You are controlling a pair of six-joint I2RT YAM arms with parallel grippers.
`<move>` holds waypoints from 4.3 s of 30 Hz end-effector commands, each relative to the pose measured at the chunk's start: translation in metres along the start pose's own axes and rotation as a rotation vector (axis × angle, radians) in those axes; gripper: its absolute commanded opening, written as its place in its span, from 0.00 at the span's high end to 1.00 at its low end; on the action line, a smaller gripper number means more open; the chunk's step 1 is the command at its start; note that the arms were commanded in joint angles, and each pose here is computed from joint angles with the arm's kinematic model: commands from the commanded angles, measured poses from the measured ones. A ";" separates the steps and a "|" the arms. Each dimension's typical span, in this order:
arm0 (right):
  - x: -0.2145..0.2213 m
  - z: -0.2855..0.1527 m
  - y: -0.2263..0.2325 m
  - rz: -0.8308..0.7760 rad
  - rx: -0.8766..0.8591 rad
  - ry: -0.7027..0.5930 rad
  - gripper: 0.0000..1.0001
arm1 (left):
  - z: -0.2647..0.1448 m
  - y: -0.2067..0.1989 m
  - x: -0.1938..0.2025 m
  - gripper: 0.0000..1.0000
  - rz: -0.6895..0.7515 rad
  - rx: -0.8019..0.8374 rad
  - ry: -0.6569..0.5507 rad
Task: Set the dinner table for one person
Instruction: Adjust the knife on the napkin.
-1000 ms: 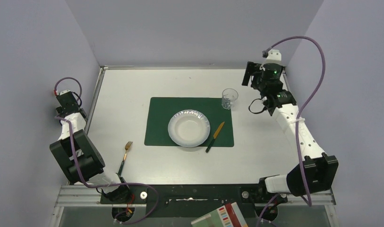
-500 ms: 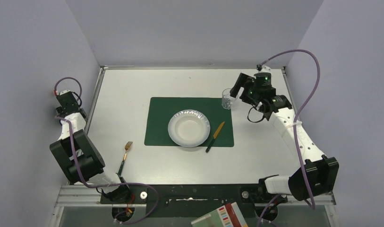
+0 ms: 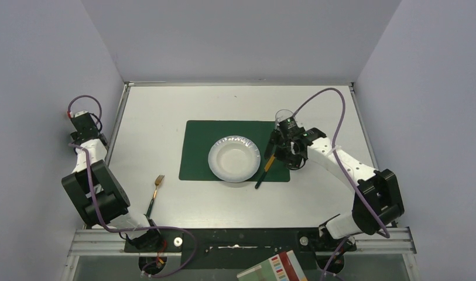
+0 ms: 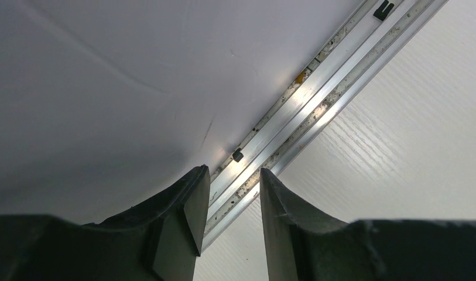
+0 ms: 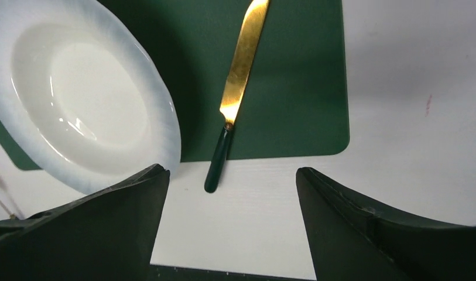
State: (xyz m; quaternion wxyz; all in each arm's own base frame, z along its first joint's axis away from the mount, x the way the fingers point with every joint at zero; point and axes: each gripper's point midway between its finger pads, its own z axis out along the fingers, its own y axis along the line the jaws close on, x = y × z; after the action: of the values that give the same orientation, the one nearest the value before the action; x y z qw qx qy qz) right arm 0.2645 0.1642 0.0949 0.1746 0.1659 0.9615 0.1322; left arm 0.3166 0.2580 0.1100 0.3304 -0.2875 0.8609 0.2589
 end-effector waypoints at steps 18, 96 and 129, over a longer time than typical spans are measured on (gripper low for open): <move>0.019 0.066 0.003 -0.104 0.252 -0.023 0.38 | -0.035 0.008 -0.053 0.64 -0.085 0.018 -0.162; -0.027 0.077 0.022 -0.399 0.070 -0.059 1.00 | -0.031 0.008 -0.049 0.63 -0.055 0.000 -0.146; -0.026 0.083 0.012 -0.382 0.083 -0.016 1.00 | -0.028 0.008 -0.047 0.63 -0.044 0.000 -0.139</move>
State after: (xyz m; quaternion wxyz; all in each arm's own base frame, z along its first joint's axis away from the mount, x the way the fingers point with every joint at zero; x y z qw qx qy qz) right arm 0.3120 0.1766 0.0201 0.1807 -0.0181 0.9824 0.0427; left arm 0.3157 0.2540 0.1414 0.3650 -0.2899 0.8448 0.2628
